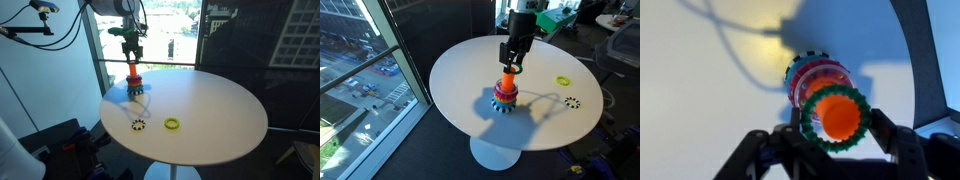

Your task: Lift the green object from the table and put it on the orange holder

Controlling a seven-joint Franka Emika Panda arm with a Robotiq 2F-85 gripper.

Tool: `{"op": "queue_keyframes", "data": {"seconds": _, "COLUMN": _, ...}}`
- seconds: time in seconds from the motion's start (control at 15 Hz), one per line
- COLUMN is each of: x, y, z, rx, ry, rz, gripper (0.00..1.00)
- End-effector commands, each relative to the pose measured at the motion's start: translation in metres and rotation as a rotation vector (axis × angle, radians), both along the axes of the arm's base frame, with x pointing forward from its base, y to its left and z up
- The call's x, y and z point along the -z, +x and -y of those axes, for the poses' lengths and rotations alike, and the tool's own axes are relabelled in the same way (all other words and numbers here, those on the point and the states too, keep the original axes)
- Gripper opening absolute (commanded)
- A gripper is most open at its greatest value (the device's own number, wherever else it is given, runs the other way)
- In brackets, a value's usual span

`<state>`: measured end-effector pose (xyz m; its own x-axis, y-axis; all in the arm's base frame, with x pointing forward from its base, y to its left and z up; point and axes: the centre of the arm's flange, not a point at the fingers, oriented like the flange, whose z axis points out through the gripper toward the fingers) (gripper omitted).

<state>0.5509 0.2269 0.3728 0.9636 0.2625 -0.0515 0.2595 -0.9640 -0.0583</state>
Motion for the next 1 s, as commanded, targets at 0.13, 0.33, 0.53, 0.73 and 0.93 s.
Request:
{"op": "queue_keyframes", "data": {"seconds": 0.13, "x": 0.002, "y": 0.006, "z": -0.004, "rx": -0.014, "ry": 0.024, "rz": -0.013, "gripper": 0.45}}
{"op": "queue_keyframes", "data": {"seconds": 0.33, "x": 0.004, "y": 0.006, "z": -0.004, "rx": -0.016, "ry": 0.059, "rz": -0.043, "gripper": 0.45}}
{"op": "queue_keyframes", "data": {"seconds": 0.53, "x": 0.010, "y": 0.005, "z": -0.005, "rx": -0.023, "ry": 0.089, "rz": -0.068, "gripper": 0.45}}
{"op": "queue_keyframes", "data": {"seconds": 0.73, "x": 0.016, "y": 0.005, "z": -0.004, "rx": -0.016, "ry": 0.050, "rz": -0.064, "gripper": 0.45}}
{"op": "queue_keyframes", "data": {"seconds": 0.93, "x": 0.015, "y": 0.003, "z": -0.004, "rx": -0.033, "ry": 0.002, "rz": -0.045, "gripper": 0.93}}
